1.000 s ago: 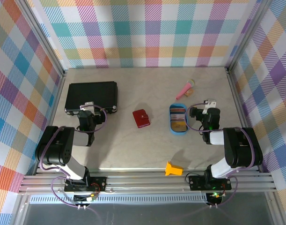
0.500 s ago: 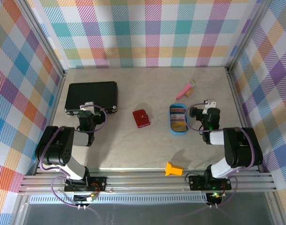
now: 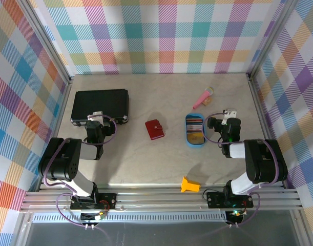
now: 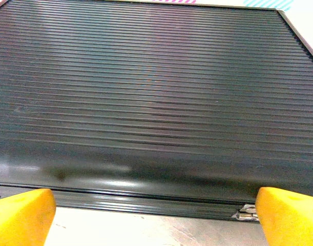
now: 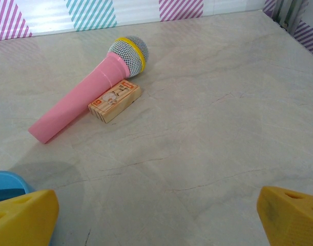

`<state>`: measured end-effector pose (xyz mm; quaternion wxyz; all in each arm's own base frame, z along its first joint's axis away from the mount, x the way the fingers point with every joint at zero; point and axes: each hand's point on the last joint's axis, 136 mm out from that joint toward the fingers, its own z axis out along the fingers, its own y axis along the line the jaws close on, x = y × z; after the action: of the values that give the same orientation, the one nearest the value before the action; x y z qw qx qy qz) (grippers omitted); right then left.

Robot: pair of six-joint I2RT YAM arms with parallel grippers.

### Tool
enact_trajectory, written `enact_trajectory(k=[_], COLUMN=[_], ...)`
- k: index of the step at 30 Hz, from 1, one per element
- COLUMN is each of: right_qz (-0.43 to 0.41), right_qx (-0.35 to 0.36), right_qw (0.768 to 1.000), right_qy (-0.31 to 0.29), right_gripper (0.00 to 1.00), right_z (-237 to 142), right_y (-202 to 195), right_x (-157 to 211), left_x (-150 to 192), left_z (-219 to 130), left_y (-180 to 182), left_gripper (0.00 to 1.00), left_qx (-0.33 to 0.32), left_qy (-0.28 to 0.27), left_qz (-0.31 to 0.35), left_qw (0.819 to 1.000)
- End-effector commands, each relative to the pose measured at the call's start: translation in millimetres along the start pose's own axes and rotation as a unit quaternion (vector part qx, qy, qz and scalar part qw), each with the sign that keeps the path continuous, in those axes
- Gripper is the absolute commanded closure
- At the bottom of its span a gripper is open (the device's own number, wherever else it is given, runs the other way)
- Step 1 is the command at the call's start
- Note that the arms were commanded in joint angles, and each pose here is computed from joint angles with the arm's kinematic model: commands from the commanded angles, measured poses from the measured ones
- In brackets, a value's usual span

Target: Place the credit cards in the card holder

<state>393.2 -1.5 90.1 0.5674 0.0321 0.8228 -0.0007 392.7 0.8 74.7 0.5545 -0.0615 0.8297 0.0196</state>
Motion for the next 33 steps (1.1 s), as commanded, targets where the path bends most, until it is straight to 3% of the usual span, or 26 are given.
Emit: enact_trajectory(k=[1, 10, 14, 19, 22, 26, 29, 33], right_qz=[-0.001, -0.003, -0.029, -0.022, -0.022, -0.05, -0.047, -0.019], right_qx=[0.002, -0.004, -0.023, -0.099, -0.186, -0.291, -0.36, -0.404], right_qw=[1.0, 1.0, 0.999, 0.995, 0.98, 0.949, 0.916, 0.883], right_qy=[-0.006, -0.01, -0.027, 0.015, 0.058, 0.113, 0.168, 0.236], right_gripper=[0.01, 0.03, 0.05, 0.07, 0.12, 0.16, 0.2, 0.26], right_z=[1.2, -4.2, -19.9, -51.1, -74.1, -97.6, -109.1, -109.0], right_y=[0.6, 2.4, 16.6, 44.7, 81.4, 148.5, 201.1, 261.2], right_x=[-3.5, -7.9, -26.1, -66.0, -83.4, -97.6, -94.4, -79.6], left_x=[-10.6, -19.4, -47.4, -93.4, -104.9, -94.9, -87.1, -75.2], left_z=[2.8, -6.1, -24.3, -60.1, -76.2, -83.9, -88.2, -93.6], left_y=[-6.9, 2.8, 0.2, -14.6, -34.3, -69.1, -91.3, -98.0], left_gripper=[0.0, 0.0, 0.0, 0.01, 0.04, 0.09, 0.11, 0.11], left_qx=[0.011, -0.013, -0.008, 0.038, 0.091, 0.169, 0.221, 0.227], left_qy=[-0.011, -0.025, -0.03, -0.016, 0.026, 0.112, 0.156, 0.2], left_qz=[0.004, -0.009, -0.006, -0.088, -0.176, -0.296, -0.339, -0.348], left_qw=[1.0, 1.0, 0.999, 0.995, 0.98, 0.933, 0.901, 0.887])
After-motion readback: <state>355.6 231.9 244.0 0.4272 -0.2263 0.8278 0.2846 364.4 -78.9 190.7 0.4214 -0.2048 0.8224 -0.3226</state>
